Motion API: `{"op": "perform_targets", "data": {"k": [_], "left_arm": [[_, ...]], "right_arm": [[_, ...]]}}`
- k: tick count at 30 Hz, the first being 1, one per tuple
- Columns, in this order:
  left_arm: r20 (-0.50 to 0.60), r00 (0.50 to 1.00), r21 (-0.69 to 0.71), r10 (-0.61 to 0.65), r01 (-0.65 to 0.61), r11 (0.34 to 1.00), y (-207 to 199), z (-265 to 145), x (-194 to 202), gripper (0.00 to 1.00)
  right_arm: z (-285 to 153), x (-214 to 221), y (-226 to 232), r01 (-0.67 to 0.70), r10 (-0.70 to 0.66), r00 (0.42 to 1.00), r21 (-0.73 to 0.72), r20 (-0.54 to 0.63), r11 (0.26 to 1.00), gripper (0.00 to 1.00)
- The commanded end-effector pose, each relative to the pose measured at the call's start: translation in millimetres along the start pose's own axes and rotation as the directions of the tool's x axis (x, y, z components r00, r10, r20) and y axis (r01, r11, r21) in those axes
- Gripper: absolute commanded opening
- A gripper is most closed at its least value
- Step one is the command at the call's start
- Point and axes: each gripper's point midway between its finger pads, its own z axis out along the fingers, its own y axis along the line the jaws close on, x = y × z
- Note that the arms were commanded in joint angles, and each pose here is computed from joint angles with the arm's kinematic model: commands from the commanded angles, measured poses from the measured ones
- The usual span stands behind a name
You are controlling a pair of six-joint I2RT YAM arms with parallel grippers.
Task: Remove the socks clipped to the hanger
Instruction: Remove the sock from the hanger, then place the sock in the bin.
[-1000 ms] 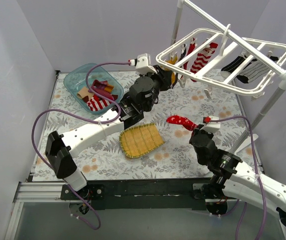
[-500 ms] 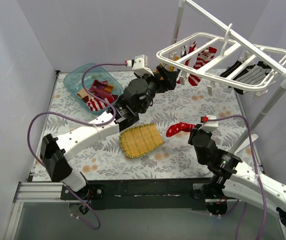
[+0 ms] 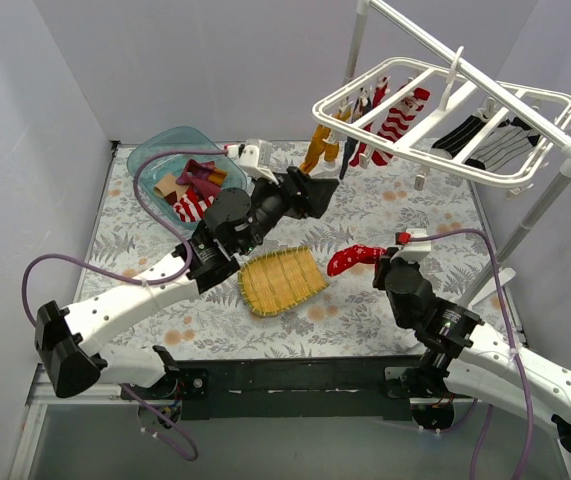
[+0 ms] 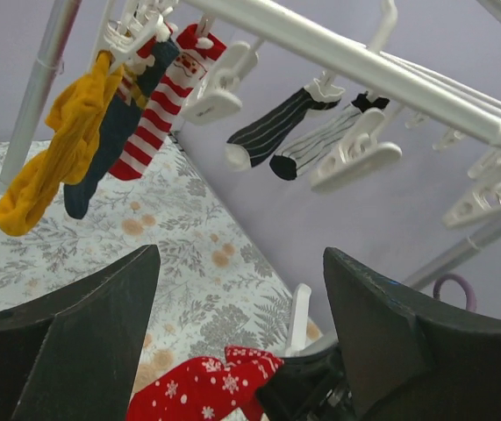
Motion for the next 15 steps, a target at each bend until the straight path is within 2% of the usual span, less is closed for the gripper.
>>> {"op": "perform_targets", "data": {"k": [1,8,15], "left_arm": [[-0.039,0.999,0.070,0.033,-0.030,0.997,-4,-25,4,0.72],[-0.162,0.986,0.093,0.047,-0.032,0.995,11,-52,45,0.72],[-0.348,0.934,0.154,0.082,-0.029,0.988,22,-72,105,0.73]], "right_arm": [[-1,-24,14,-0.037,0.040,0.998,-0.058,0.055,0.998,0.01],[-6,-34,38,-0.004,0.019,0.997,-0.194,0.075,0.981,0.01],[-20,-46,74,0.056,-0.018,0.995,-0.400,0.098,0.915,0.01]]}}
